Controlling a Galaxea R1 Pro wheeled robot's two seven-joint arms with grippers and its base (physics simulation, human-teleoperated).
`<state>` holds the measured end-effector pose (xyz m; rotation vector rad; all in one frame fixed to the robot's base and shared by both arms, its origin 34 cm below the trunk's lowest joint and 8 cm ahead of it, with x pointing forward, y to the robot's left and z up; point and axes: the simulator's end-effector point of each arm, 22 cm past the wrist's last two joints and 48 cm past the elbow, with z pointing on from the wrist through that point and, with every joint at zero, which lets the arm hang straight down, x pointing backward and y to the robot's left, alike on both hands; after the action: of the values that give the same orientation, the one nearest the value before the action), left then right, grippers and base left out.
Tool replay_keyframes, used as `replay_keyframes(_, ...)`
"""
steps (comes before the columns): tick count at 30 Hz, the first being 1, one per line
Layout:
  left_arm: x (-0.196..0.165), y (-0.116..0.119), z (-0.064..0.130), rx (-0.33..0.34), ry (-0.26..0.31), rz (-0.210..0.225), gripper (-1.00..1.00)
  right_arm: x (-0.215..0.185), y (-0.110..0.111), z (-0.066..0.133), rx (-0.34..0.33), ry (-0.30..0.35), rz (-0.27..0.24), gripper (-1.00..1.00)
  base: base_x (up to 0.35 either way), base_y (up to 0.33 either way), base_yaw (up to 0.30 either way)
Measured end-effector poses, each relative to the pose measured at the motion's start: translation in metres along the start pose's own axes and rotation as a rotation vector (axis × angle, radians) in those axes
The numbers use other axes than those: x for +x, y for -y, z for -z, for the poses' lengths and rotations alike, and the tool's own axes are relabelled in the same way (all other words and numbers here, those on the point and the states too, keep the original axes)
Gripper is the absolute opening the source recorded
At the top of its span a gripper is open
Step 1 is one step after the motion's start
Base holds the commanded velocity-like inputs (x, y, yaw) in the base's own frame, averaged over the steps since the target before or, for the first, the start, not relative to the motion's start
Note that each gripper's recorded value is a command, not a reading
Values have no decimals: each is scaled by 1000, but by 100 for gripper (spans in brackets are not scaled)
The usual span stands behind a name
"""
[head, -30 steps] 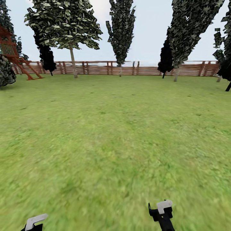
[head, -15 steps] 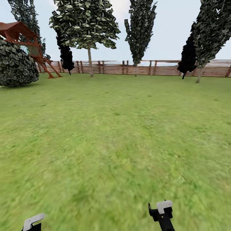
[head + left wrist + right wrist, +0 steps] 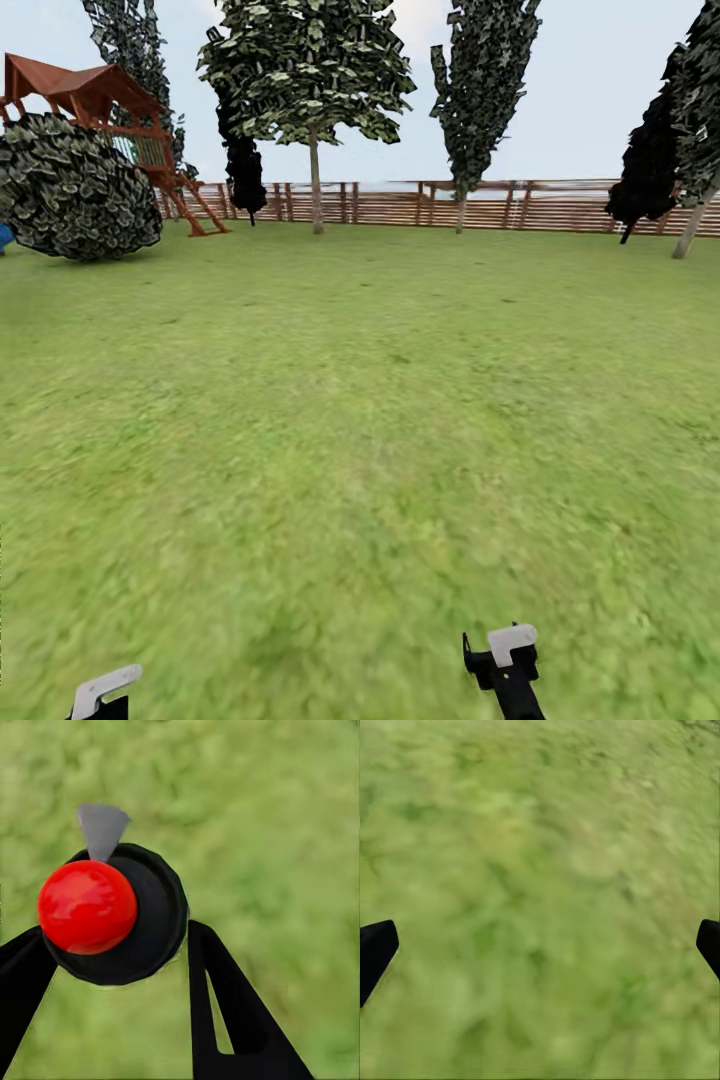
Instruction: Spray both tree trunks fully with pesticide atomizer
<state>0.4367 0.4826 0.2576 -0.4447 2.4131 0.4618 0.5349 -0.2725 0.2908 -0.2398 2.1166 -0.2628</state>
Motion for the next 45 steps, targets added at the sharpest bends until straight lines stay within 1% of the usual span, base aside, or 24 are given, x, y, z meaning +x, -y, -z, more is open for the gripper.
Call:
replay_keyframes(16,9,-1,-2,-5,-18,-9,-100,10,-3,0,-9,-20,4,100,337,78,18)
replay_keyframes(28,10,-1,-2,-5,-19,-8,-100,12,1,-1,-7,-23,7,100,337,78,0)
replay_keyframes(32,10,-1,-2,-5,-19,-8,-100,12,8,-2,7,-23,2,100,337,78,0)
replay_keyframes(33,10,-1,-2,-5,-19,-8,-100,12,9,-2,10,-25,-3,100,337,78,0)
replay_keyframes(35,10,-1,-2,-4,-20,-9,-100,15,14,-2,30,-33,-36,100,337,78,0)
replay_keyframes(37,10,-1,-2,-4,-20,-9,-100,16,15,-2,34,-41,-66,100,337,78,0)
replay_keyframes(39,10,-1,-2,-4,-20,-8,-100,17,7,-2,0,-45,-89,100,337,78,0)
replay_keyframes(41,10,0,-2,-3,-20,-8,-100,17,-5,-2,-66,-45,-96,100,337,78,0)
replay_keyframes(42,10,0,-2,-3,-20,-8,-100,18,-5,-2,-77,-46,-97,100,337,78,0)
replay_keyframes(44,10,0,-2,-3,-20,-8,-100,21,7,-2,-70,-50,-102,100,337,78,0)
replay_keyframes(45,10,0,-2,-3,-20,-8,-100,23,15,-3,-50,-55,-120,100,337,78,0)
